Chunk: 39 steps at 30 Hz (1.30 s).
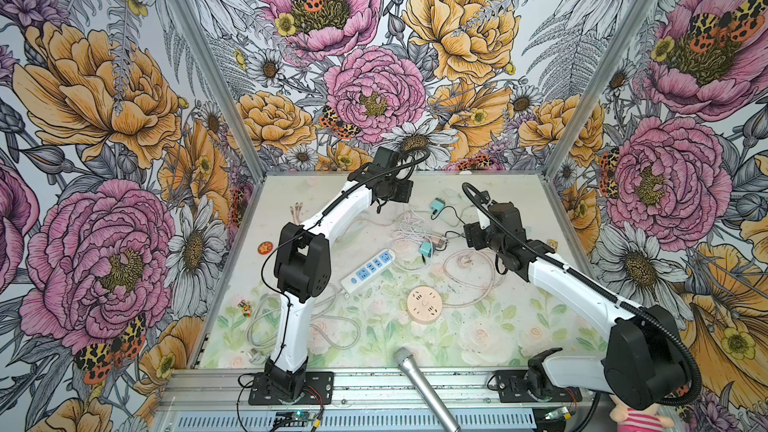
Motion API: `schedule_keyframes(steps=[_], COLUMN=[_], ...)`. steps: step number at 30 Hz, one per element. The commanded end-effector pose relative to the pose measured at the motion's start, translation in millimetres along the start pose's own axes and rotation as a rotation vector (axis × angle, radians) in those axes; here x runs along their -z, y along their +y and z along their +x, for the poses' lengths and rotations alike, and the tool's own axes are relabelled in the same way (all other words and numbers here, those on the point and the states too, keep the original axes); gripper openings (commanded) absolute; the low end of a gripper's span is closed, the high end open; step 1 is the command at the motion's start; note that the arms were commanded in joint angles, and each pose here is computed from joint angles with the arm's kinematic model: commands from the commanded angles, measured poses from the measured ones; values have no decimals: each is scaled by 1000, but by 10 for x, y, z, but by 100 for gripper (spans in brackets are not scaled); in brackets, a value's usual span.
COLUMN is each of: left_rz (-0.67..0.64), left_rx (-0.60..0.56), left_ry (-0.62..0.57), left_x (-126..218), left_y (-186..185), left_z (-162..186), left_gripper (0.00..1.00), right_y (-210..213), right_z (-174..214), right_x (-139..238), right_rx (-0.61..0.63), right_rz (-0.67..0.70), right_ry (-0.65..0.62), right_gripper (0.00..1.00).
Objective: Insert the plug
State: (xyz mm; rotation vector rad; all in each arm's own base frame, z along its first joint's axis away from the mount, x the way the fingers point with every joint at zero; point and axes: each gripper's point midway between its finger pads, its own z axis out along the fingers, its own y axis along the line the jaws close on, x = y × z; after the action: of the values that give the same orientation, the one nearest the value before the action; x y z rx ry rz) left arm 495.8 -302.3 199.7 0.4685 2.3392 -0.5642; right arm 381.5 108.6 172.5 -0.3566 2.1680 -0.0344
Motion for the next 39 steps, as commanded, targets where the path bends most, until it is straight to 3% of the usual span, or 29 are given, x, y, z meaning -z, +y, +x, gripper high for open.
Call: schedule_keyframes(steps=[1, 16, 33, 39], left_rz=[39, 80, 35, 60], left_rx=[-54, -183, -275, -274], left_ry=[-96, -249, -334, -301], left_x=[404, 1162, 1638, 1577], left_y=[-157, -456, -526, -542], left_z=[-325, -813, -988, -864], left_gripper=[0, 0, 0, 0], right_y=[6, 27, 55, 105], right_z=[-116, -128, -91, -87], right_x=[96, 128, 106, 96], right_rx=[-11, -27, -49, -73], right_rz=[-3, -13, -24, -49], right_ry=[-41, -50, -40, -37], right_gripper=[81, 81, 80, 80])
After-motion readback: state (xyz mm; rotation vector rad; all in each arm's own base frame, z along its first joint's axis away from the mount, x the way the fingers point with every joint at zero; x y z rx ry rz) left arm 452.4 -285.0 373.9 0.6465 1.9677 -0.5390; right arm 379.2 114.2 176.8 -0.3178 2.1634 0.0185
